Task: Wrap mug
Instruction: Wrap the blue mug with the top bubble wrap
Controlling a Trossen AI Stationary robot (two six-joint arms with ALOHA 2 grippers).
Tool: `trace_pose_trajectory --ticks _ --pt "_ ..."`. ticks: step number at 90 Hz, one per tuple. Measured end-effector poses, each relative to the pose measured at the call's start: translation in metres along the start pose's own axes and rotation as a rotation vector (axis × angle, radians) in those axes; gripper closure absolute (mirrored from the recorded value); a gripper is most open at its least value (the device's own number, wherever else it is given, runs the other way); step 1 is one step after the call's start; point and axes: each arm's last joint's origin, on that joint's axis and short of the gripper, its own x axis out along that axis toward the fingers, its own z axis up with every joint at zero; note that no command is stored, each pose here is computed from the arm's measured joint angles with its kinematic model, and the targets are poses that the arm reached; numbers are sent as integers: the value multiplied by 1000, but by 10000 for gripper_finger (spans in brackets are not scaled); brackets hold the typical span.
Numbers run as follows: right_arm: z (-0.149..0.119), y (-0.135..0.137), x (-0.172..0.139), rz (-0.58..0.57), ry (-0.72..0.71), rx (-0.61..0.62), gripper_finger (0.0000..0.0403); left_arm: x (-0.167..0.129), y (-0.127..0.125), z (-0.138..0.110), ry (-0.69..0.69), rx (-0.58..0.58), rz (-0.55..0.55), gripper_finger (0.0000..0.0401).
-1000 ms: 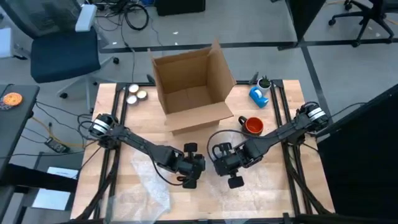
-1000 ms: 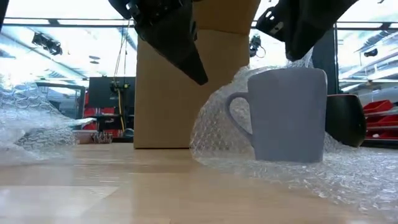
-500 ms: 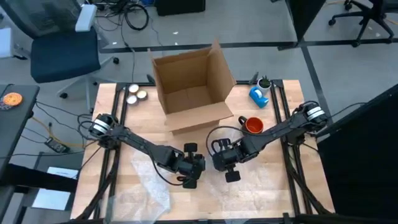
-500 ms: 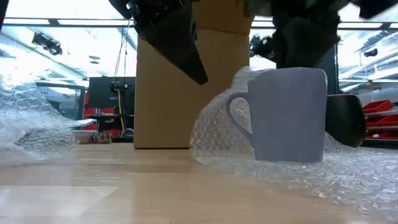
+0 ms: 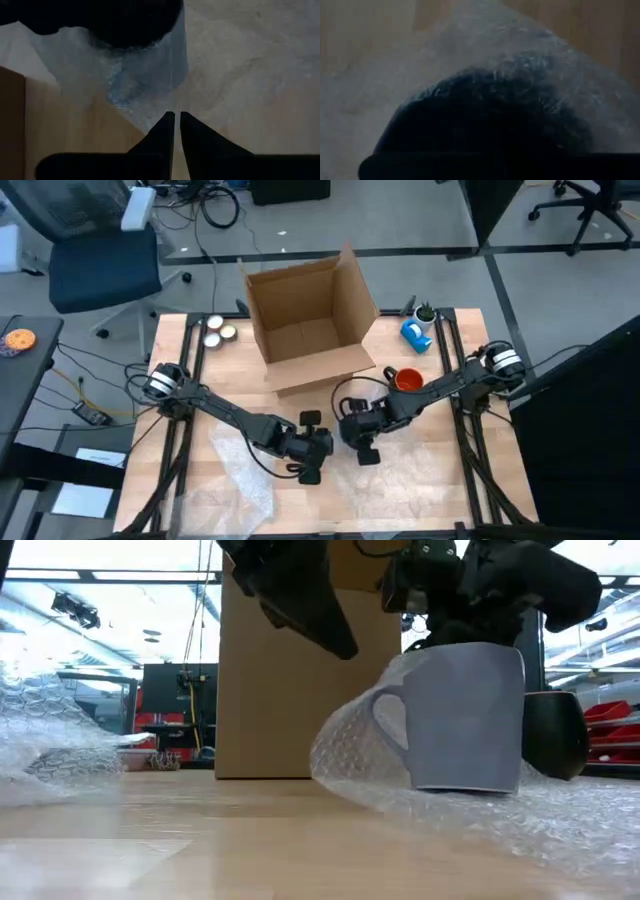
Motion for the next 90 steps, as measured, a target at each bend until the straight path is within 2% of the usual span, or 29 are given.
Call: trace_pose_trajectory --ticks 19,57,72,90 --pt "5 12 -8 26 19 -41 403 0 0 1 -10 -5 11 386" --pt "42 20 -66 -53 75 -96 403 8 -1 2 -38 -18 24 386" --pt "44 21 -63 -41 36 -91 403 8 -1 1 -30 -15 26 386" --pt "30 20 -40 -16 31 -86 403 8 -1 1 -33 -16 25 386"
